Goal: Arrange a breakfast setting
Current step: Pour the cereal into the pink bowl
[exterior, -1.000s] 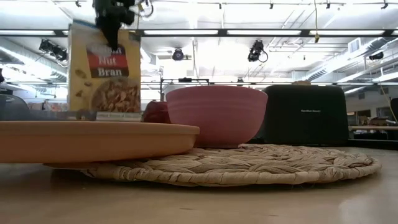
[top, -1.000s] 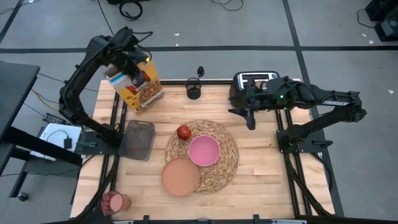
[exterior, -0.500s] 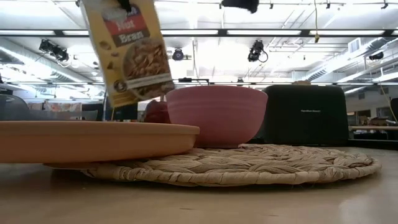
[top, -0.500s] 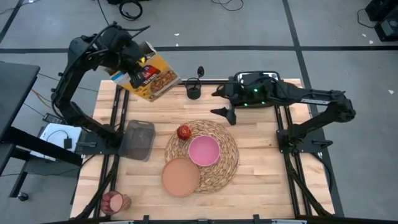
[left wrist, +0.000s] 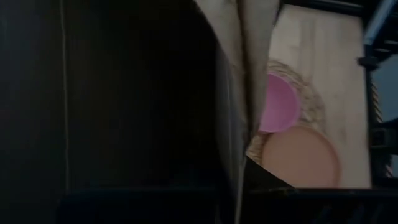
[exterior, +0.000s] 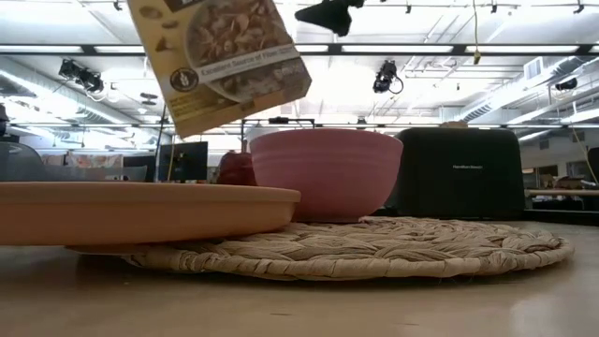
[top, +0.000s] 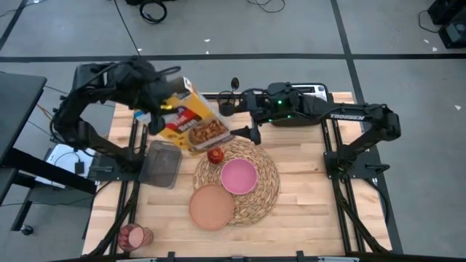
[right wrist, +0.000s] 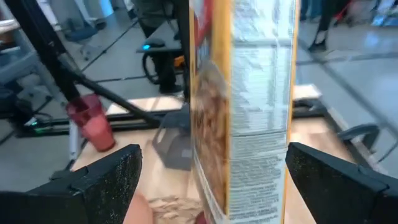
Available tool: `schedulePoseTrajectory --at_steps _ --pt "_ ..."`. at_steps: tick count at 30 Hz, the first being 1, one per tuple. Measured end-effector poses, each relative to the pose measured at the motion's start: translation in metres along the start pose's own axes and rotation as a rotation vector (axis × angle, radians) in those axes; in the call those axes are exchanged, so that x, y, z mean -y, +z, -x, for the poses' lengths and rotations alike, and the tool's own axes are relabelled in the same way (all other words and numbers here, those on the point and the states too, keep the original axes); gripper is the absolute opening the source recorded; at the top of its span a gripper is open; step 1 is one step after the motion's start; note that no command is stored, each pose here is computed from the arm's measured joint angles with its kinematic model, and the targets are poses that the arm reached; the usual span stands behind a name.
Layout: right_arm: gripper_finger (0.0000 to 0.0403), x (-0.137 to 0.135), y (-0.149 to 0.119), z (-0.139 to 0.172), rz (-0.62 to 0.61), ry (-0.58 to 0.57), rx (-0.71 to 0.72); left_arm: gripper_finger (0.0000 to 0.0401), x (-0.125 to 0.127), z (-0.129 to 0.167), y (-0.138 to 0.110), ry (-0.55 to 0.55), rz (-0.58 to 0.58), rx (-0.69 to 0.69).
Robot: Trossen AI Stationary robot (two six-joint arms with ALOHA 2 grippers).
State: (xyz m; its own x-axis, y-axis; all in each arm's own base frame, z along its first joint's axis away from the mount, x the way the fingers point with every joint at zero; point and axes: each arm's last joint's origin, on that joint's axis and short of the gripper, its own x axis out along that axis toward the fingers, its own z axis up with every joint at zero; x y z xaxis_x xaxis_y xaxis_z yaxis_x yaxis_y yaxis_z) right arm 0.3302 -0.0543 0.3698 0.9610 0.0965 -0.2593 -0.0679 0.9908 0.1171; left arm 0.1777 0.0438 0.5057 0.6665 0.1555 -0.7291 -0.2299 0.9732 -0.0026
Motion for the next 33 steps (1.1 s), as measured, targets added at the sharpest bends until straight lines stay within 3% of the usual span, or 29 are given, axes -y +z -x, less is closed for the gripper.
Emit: schedulePoseTrajectory --at_steps 9,14,23,27,33 --pt "0.0400 0.001 -0.021 -0.030 -0.065 0.086 -0.078 0.0004 0.030 0.001 -0.002 -0.103 -0.043 -0.003" --pt "0.0400 -0.001 -0.028 -0.040 -0.068 0.108 -0.098 0.0004 0.038 0.002 -0.001 -0.104 -0.048 0.012" --pt "0.0395 -0.001 -0.035 -0.050 -0.096 0.062 -0.126 0.0004 0.043 0.003 0.006 -0.101 -0.067 0.092" --pt "0.0365 -0.001 -0.037 -0.052 -0.160 0.083 -0.133 0.0004 0.044 0.004 0.010 -0.103 -0.091 0.137" --pt "0.0272 -0.002 -0.035 -0.053 -0.196 0.098 -0.115 0.0005 0.044 0.004 0.011 -0.098 -0.110 0.157"
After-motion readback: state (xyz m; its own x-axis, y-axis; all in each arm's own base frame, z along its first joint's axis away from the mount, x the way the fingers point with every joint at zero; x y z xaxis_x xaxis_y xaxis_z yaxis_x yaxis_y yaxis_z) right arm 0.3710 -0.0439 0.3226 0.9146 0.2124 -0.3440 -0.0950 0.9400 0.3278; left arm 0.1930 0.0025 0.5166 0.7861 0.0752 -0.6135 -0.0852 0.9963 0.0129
